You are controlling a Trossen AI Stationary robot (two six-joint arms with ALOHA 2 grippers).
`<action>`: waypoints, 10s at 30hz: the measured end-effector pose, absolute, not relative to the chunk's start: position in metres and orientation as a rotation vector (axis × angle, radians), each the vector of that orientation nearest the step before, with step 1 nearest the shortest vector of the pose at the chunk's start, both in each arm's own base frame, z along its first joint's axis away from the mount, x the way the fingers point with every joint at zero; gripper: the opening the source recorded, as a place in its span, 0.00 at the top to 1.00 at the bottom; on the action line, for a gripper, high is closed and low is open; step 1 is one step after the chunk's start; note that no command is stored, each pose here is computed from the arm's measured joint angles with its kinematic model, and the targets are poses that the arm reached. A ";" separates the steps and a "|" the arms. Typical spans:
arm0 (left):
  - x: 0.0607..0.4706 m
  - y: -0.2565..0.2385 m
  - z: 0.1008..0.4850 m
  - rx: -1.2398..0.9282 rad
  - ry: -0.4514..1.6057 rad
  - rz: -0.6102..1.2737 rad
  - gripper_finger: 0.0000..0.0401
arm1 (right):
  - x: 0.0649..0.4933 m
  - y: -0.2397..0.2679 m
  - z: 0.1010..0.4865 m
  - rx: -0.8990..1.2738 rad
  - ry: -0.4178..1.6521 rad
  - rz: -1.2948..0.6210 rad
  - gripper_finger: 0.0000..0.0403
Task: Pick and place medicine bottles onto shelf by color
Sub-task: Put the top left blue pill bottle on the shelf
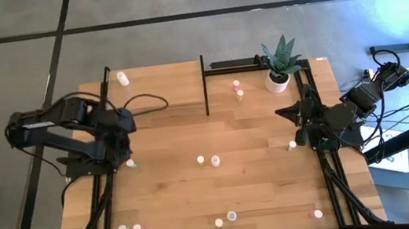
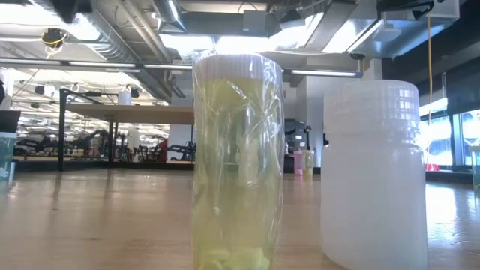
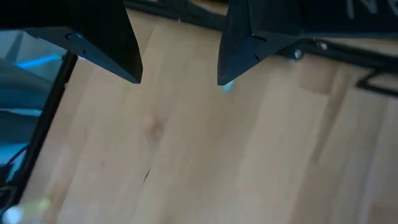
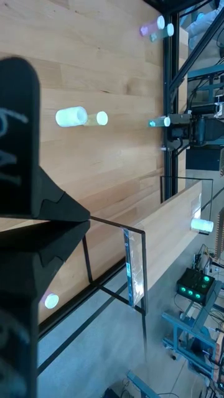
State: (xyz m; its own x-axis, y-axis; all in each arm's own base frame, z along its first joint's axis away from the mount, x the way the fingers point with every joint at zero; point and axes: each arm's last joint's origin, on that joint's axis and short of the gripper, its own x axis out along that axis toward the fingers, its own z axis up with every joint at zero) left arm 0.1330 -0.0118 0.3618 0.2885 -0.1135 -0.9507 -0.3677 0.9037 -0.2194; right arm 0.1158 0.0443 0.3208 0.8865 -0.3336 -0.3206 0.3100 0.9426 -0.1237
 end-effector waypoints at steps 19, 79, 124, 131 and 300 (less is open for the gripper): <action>0.130 -0.023 0.303 -0.490 1.382 0.223 0.50 | 0.116 0.044 0.321 -0.069 0.346 -0.335 0.97; 0.129 -0.026 0.211 -0.600 1.442 0.504 0.50 | 0.118 0.055 0.322 0.017 0.398 0.022 0.97; 0.146 -0.029 0.185 -0.569 1.555 0.609 0.50 | 0.118 0.056 0.322 0.013 0.395 0.023 0.97; 0.146 -0.029 0.185 -0.570 1.555 0.609 0.58 | 0.118 0.056 0.322 0.013 0.395 0.023 0.97; 0.204 0.242 0.329 -0.120 1.594 0.641 0.68 | 0.124 0.048 0.321 -0.092 0.329 -0.364 0.97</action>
State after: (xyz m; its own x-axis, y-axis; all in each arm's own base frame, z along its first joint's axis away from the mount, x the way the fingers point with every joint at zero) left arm 0.2039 0.2416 0.3287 -0.1454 0.2937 -0.9448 -0.4423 0.8349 0.3276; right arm 0.1240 0.0484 0.3211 0.8824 -0.3636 -0.2987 0.3339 0.9311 -0.1469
